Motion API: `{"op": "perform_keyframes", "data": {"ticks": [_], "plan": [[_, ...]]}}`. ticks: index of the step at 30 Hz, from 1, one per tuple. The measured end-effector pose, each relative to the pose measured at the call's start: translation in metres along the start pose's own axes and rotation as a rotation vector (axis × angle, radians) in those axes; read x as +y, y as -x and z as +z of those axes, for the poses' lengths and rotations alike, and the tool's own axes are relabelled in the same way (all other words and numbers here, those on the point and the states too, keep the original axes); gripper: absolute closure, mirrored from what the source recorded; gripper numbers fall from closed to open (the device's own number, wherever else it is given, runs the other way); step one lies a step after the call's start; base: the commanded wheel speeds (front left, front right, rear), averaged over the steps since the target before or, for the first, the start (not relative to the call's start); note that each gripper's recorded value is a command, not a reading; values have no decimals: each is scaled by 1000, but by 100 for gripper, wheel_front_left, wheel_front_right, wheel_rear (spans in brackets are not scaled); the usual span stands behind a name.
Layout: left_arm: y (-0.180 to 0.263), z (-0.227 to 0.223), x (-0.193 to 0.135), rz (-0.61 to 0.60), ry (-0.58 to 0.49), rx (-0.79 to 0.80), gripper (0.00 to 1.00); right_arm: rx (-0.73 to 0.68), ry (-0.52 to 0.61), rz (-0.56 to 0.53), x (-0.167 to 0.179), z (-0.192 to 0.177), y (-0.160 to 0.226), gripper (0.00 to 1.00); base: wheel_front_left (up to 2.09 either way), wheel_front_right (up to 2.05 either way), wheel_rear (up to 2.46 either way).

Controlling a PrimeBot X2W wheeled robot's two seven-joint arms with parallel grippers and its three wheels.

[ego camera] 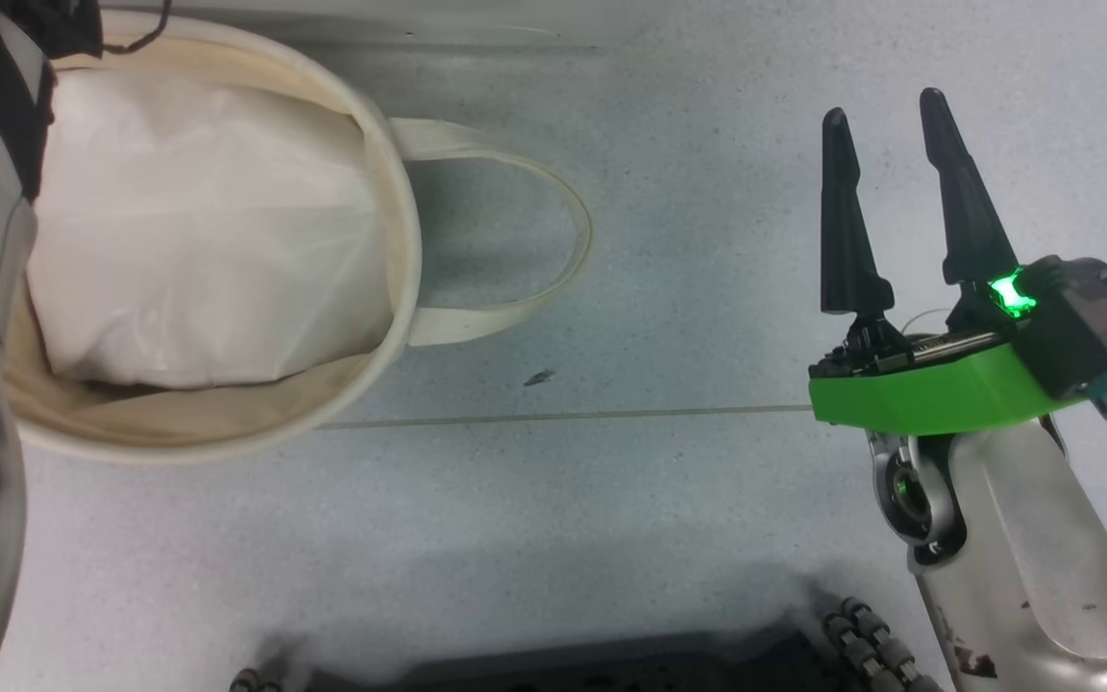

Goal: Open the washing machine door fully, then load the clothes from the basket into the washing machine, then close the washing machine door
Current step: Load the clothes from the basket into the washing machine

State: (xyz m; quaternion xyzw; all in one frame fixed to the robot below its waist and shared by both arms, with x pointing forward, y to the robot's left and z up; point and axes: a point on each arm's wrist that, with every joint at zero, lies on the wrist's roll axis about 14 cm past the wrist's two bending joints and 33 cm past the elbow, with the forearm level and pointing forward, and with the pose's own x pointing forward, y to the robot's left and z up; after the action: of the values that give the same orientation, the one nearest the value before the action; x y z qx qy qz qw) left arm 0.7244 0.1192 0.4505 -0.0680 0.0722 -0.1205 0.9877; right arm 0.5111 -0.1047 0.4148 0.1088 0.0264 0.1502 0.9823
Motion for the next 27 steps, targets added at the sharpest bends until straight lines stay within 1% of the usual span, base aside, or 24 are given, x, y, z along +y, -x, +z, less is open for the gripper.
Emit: {"op": "perform_keyframes", "data": {"ticks": [9,14,22,27], "plan": [[24,-5,-2,-15,18,-10,0,-14,-15,23,10,6,-3,0,0,0,0],[37,2,-4,-20,25,-37,0,-29,-14,37,15,14,-5,0,0,0,0],[62,4,-2,-2,34,-33,0,-48,-19,59,25,27,-4,0,0,0,0],[76,14,-8,-16,31,-59,0,-59,-12,69,28,37,2,0,0,0,0]]}}
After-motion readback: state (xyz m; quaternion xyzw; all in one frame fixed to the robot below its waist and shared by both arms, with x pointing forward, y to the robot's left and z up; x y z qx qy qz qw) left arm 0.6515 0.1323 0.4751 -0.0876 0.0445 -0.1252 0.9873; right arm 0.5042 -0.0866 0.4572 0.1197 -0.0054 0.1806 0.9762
